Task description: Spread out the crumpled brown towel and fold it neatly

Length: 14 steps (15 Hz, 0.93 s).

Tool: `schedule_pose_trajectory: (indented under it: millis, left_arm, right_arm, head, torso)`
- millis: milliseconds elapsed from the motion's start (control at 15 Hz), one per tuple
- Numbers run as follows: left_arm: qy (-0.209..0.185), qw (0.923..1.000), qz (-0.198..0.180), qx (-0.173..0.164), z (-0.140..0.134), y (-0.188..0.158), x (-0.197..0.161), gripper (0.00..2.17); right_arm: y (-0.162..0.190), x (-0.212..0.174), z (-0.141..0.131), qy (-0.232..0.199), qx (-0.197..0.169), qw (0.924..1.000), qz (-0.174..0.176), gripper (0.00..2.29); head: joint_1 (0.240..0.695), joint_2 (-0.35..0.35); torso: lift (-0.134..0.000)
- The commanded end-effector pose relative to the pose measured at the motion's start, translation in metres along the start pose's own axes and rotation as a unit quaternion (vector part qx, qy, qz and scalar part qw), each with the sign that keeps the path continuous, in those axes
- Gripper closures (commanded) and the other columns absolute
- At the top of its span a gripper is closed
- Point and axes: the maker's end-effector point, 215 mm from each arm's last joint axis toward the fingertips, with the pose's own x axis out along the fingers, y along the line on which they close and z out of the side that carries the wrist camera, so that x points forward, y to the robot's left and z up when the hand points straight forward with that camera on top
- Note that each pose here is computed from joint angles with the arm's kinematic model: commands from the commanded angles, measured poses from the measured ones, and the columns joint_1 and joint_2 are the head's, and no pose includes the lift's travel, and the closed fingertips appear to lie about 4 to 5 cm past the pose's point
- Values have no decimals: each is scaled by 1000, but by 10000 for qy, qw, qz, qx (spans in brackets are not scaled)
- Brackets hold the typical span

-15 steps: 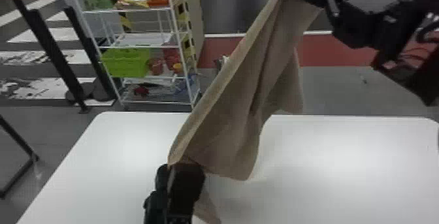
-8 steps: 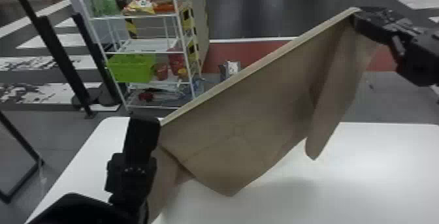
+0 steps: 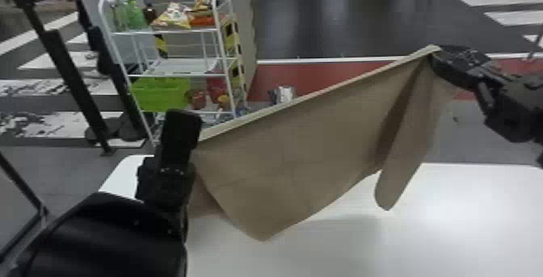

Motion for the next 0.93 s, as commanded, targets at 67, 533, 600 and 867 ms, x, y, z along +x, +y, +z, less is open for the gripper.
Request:
schedule_pose_trajectory:
  millis: [67, 533, 600, 867]
  left_arm:
    - [-161, 9999, -49, -20, 38, -10, 24, 1642]
    - [-436, 9990, 130, -18, 82, 2, 38, 1639]
    - [-420, 9990, 141, -46, 76, 6, 35, 1642]
    - [-544, 9985, -36, 102, 19, 17, 0, 1636]
  right_arm:
    - [-11, 21, 3, -15, -196, 9998, -30, 1501]
    - [-18, 33, 11, -103, -318, 9994, 3, 1501]
    - [-20, 27, 8, -117, -272, 9996, -2, 1501]
    - [12, -36, -18, -227, -422, 9978, 453, 1501]
  head:
    - [515, 139]
    - [426, 121]
    - [421, 121]
    - [464, 126]
  torso:
    - [-122]
    - [-122]
    - [-122]
    - [-122]
